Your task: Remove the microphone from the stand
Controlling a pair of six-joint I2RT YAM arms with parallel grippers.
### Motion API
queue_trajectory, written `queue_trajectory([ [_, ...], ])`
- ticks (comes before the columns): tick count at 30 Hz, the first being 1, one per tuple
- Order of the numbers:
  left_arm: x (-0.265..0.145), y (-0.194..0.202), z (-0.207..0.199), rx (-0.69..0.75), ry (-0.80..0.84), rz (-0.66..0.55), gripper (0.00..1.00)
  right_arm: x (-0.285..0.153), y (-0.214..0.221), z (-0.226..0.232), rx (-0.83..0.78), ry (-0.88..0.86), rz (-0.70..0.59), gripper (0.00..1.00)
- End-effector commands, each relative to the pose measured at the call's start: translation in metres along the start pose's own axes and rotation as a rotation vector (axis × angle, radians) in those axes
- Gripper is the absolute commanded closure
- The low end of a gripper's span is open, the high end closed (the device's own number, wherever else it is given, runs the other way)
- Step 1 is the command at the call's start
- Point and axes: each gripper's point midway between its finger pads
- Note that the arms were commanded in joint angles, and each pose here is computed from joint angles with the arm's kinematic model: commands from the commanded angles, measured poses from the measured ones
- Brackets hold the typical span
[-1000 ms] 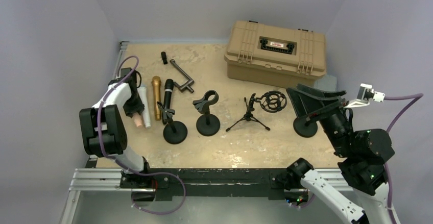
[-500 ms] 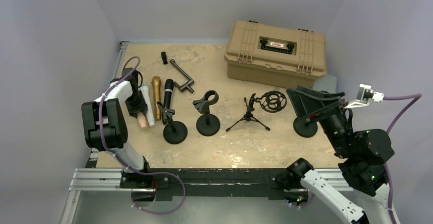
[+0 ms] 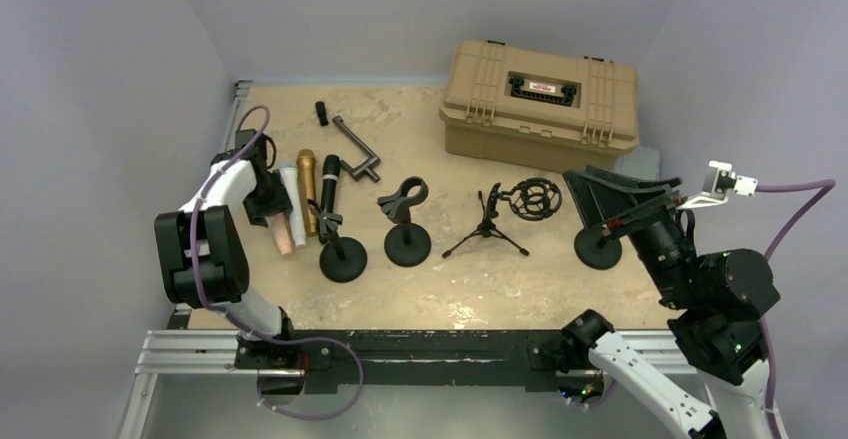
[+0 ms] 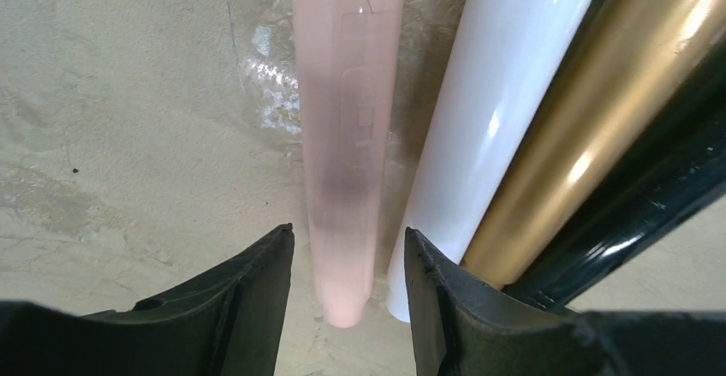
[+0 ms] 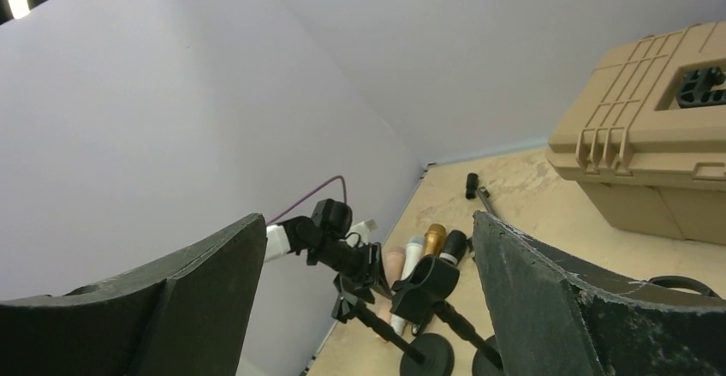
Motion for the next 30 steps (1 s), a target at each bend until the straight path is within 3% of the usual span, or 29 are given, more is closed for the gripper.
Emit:
queue_trajectory([
  [1, -0.029, -0.022, -0.012, -0.032, 0.086, -0.096, 0.51, 0.003, -0.008, -0.002, -0.059, 0.026, 0.007, 0.12],
  [5, -0.053, -0.027, -0.024, -0.036, 0.188, -0.152, 0.51, 0.009, -0.008, -0.013, -0.164, 0.104, 0.078, 0.12],
  [10, -0.095, -0.034, -0.031, -0.05, 0.307, -0.282, 0.5, 0.007, -0.01, -0.063, -0.336, 0.404, 0.224, 0.11],
  [15, -0.146, -0.039, -0.048, -0.037, 0.51, -0.436, 0.36, -0.014, -0.032, -0.104, -0.456, 0.706, 0.275, 0.13],
  [19, -0.185, -0.035, -0.071, -0.001, 0.695, -0.508, 0.3, -0.035, -0.041, -0.137, -0.562, 0.975, 0.315, 0.23],
  [24, -0.251, -0.013, -0.122, 0.165, 0.887, -0.551, 0.27, -0.037, -0.043, -0.145, -0.555, 1.046, 0.277, 0.33],
  [30, -0.317, 0.008, -0.171, 0.347, 1.087, -0.605, 0.27, -0.01, -0.023, -0.162, -0.579, 1.134, 0.322, 0.34],
])
Point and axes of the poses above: each gripper's point midway between its finger pads, its own x axis out along the fingers, its own z axis along the line the jaws close on, y = z × x, and after that the axes turned 14 degrees about -x, right-handed
